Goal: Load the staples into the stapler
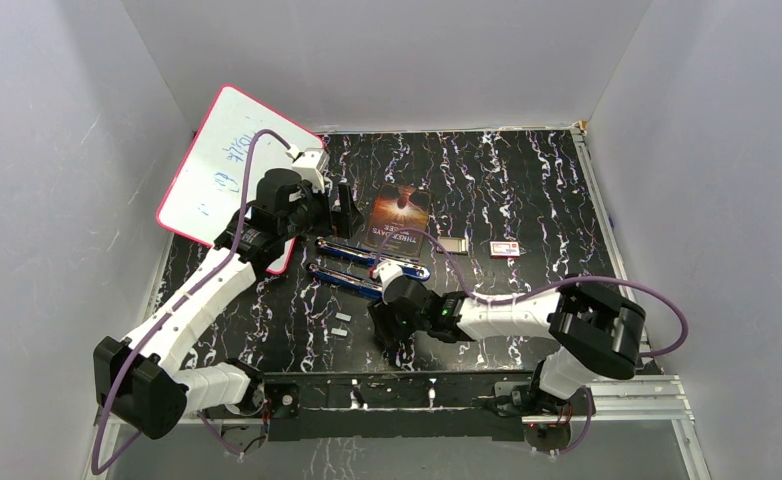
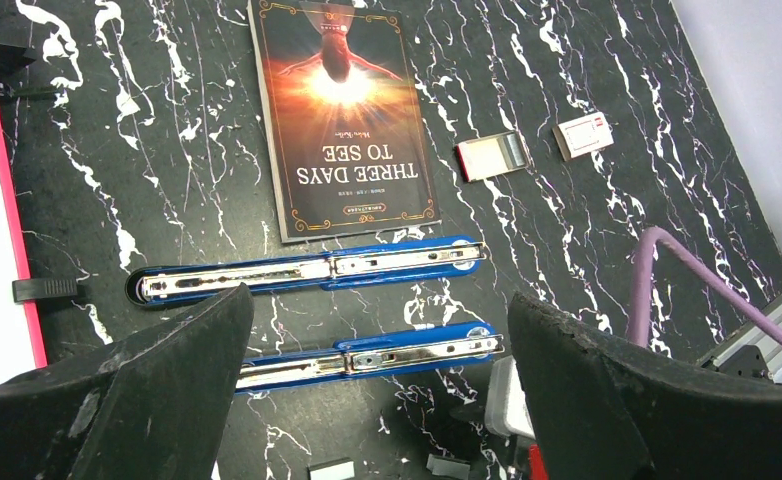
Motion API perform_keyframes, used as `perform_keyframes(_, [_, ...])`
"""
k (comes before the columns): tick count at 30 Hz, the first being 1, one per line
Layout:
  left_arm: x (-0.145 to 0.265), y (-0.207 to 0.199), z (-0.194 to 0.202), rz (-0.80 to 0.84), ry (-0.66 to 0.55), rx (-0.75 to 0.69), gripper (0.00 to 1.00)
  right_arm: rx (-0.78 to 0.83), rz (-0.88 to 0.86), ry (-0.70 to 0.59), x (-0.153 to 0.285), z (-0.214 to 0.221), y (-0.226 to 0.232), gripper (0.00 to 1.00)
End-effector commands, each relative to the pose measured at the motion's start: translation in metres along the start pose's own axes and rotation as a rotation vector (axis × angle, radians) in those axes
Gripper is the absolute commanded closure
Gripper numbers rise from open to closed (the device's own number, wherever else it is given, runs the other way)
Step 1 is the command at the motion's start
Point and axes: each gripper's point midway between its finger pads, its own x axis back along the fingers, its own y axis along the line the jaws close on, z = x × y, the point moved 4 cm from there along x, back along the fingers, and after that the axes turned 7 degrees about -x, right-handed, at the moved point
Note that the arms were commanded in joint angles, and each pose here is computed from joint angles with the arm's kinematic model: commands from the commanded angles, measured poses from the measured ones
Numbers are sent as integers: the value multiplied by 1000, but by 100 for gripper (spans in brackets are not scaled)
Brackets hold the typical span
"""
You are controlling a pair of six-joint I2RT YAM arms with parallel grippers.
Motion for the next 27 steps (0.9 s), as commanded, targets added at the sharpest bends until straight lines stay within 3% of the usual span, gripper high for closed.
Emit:
perform_keyframes(1, [10,-4,-9,20,-45,-7,2,-15,15,110,-12,17,1,38])
perform_keyframes(16, [10,0,-4,-4,-38,-8,2,52,199,145,-10,23,-27,42])
perform_keyframes(27, [8,0,-4,-1,-34,-12,2,62,206,173,-6,30,-31,43])
